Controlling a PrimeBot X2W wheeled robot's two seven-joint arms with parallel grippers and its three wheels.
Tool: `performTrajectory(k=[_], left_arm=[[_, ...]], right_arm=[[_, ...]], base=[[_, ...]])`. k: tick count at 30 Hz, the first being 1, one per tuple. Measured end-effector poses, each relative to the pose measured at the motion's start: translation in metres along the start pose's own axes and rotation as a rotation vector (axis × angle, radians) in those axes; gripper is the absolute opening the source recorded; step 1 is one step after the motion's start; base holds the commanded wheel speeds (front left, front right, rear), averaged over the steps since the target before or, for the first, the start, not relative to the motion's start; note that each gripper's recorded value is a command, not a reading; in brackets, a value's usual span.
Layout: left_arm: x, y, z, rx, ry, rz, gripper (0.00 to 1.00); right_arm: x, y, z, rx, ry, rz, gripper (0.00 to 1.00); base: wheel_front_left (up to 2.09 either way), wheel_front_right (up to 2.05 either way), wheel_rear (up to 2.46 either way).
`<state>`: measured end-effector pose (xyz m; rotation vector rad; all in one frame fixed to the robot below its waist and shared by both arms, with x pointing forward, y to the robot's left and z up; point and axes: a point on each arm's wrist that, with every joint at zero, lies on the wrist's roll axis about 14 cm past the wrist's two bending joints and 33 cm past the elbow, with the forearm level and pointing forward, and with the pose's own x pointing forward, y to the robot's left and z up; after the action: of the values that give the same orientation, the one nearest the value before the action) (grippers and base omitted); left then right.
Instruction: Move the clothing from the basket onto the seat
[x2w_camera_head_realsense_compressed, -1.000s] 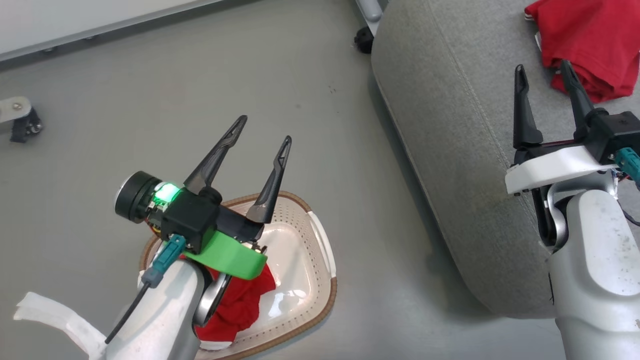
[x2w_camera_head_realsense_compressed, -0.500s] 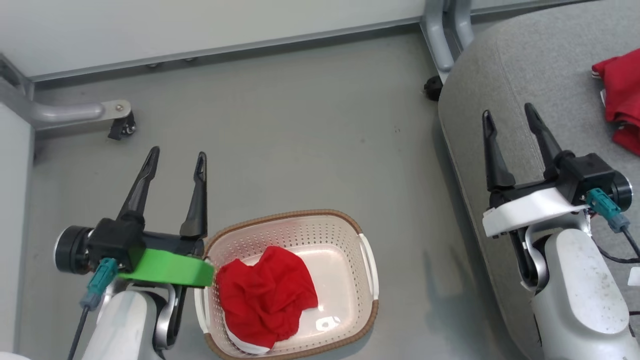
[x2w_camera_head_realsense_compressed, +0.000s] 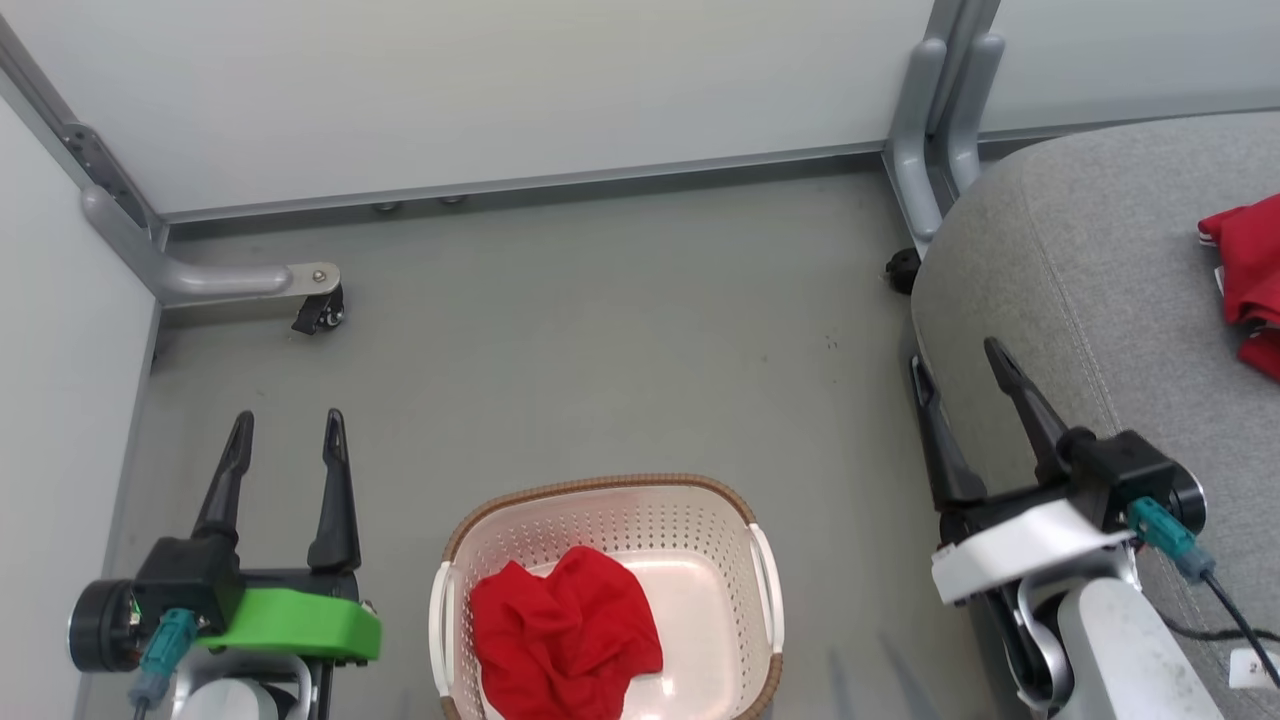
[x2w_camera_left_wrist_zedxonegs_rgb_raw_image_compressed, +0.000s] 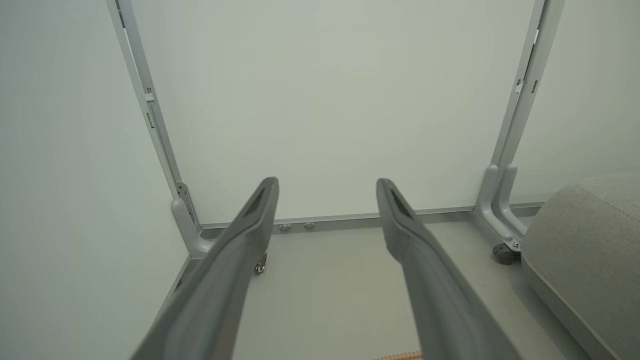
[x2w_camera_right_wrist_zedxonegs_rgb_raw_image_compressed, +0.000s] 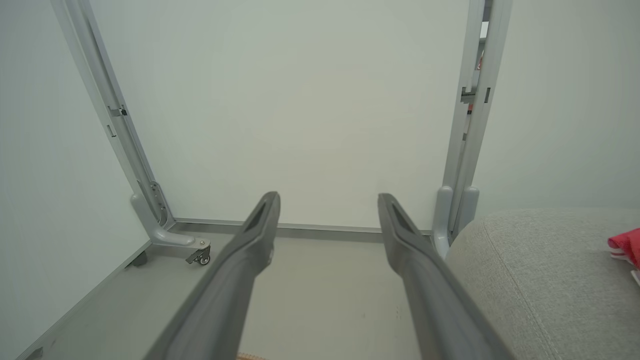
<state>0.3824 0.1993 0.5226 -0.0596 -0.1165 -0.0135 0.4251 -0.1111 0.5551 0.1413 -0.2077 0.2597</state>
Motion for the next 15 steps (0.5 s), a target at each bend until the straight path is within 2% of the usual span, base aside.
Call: performTrajectory(k=[6, 15], left_arm=[[-0.013, -0.002, -0.002, -0.006, 0.007, 0.002, 1.0], [-0.02, -0.008, -0.002, 0.0, 0.01, -0.013, 1.0]], right_arm=[[-0.022, 0.007, -0.003, 0.015, 0.019, 0.006, 1.0], [-0.042, 0.0, -0.008, 0.014, 0.041, -0.026, 1.0]], base=[[0.0, 0.0, 0.0], [0.0, 0.0, 0.0]])
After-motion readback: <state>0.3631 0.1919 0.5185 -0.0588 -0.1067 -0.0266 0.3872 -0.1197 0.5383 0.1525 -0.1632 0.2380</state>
